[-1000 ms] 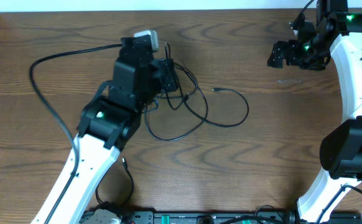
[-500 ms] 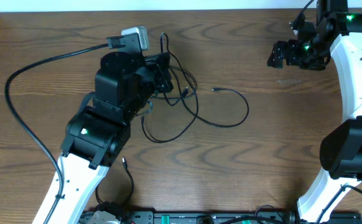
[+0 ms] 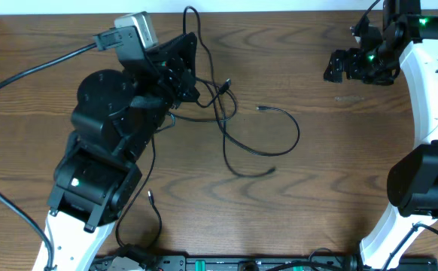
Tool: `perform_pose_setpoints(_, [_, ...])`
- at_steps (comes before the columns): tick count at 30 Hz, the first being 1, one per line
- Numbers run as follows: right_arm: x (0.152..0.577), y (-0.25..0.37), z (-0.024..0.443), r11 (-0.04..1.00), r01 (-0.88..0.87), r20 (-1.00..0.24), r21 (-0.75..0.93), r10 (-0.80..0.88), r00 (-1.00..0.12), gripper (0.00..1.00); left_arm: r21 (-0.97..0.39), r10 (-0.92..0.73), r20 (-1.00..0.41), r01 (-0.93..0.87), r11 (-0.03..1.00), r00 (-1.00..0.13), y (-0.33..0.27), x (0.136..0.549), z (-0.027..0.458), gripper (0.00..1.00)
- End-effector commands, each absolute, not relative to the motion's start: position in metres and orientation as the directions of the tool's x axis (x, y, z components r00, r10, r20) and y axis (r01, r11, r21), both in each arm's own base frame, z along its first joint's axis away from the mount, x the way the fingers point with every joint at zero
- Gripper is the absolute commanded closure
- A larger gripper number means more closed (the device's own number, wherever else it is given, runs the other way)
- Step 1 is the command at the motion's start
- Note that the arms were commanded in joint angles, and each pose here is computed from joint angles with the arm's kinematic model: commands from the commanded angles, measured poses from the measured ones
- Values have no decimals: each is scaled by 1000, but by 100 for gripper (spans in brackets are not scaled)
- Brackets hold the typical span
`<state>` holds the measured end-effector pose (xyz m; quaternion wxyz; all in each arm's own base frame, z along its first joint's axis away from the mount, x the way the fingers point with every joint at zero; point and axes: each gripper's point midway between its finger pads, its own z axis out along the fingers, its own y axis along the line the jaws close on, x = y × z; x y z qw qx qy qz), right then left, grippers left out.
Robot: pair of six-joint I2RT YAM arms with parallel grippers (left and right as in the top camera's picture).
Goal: Untangle cables
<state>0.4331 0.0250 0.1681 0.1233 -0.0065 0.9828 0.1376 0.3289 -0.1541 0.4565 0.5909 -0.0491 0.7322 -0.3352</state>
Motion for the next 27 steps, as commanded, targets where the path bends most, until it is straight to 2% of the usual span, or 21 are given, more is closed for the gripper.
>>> perform_pose_setpoints(1, [431,29,165,959,-55,-236,277,12,-972,1,-528,-478,-849,366,766,-223,-149,318,484,93])
perform_pose_setpoints(9, [432,30,166,958,-57,-238,282,12,-971,1,-471,-453,-879,408,782,-147,-145,309,513,92])
perform_pose_setpoints(21, [436,63,176,906,-146,-279,397,-32,-960,1,-456,-496,-867,465,759,-40,-134,286,570,92])
perform_pose_setpoints(27, [439,94,181,878,-224,-320,423,-86,-944,1,-437,-545,-836,520,734,66,-128,273,608,92])
